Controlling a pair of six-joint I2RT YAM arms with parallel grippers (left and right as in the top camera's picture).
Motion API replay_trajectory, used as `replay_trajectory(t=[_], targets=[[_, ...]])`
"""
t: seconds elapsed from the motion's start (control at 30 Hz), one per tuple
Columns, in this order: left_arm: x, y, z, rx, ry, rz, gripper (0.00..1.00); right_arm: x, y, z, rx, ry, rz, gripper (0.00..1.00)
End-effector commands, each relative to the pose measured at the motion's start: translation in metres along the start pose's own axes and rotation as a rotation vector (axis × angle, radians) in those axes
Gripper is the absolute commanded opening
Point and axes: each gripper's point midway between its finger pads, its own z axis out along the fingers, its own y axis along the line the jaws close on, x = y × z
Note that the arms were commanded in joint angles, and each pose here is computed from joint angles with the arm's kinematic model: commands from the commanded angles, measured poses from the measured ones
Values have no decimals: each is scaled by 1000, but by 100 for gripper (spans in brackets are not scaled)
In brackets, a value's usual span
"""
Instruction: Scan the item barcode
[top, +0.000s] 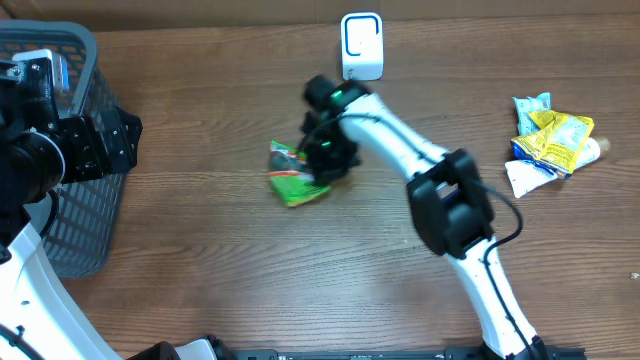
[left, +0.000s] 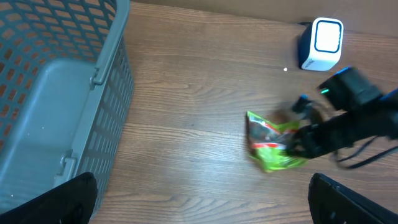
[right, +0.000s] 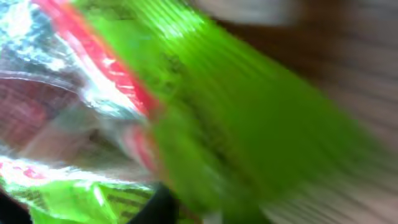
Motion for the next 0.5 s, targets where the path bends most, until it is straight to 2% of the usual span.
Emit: replay_trajectory(t=[0.0, 0.13, 0.3, 0.4, 0.47], targets=[[0, 0, 1, 8, -1, 8, 100, -8, -24, -58, 50, -97, -230, 48], [0, 0, 1, 8, -1, 8, 100, -14, -38, -95, 44, -155, -186, 53], [0, 0, 1, 8, -1, 7, 100, -23, -16, -164, 99, -294, -237, 59], [0, 0, 1, 8, -1, 7, 100, -24, 1, -179, 91, -337, -220, 75], [0, 0, 1, 8, -1, 7, 100, -22, 3, -177, 72, -333, -114, 93]])
